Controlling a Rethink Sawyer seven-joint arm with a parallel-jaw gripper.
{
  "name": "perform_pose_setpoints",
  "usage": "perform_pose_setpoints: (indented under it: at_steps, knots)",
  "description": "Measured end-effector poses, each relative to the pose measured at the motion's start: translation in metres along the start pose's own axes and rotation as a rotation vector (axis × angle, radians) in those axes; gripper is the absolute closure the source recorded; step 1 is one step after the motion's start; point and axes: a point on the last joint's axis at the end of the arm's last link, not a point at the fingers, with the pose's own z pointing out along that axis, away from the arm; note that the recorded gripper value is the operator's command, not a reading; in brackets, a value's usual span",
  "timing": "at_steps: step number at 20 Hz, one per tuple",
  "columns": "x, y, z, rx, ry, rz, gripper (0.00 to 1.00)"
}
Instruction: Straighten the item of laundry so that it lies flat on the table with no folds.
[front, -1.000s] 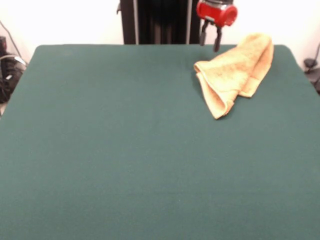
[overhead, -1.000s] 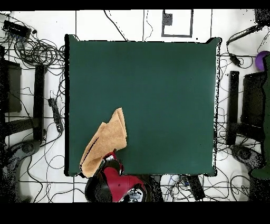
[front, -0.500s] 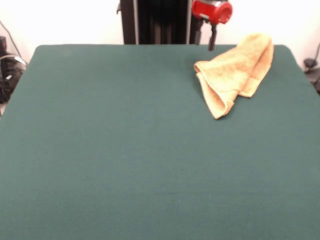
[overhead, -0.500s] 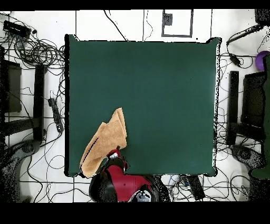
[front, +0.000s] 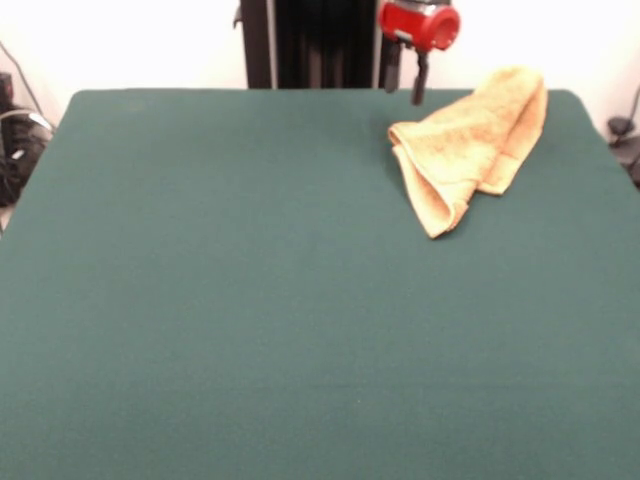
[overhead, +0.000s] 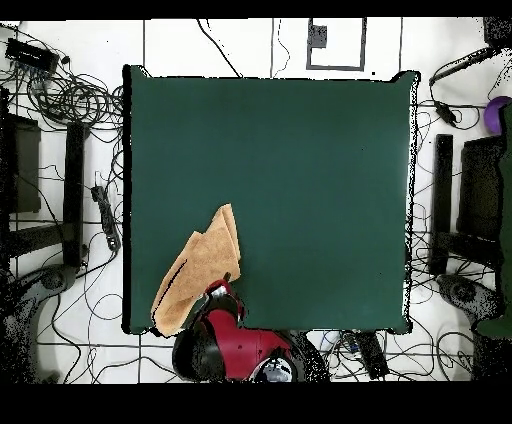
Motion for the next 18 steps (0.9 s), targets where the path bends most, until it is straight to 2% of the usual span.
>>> perform_pose_setpoints:
  at_steps: [18]
  knots:
    - [-0.014,0.023,0.010,-0.033,-0.022,-0.002,0.00]
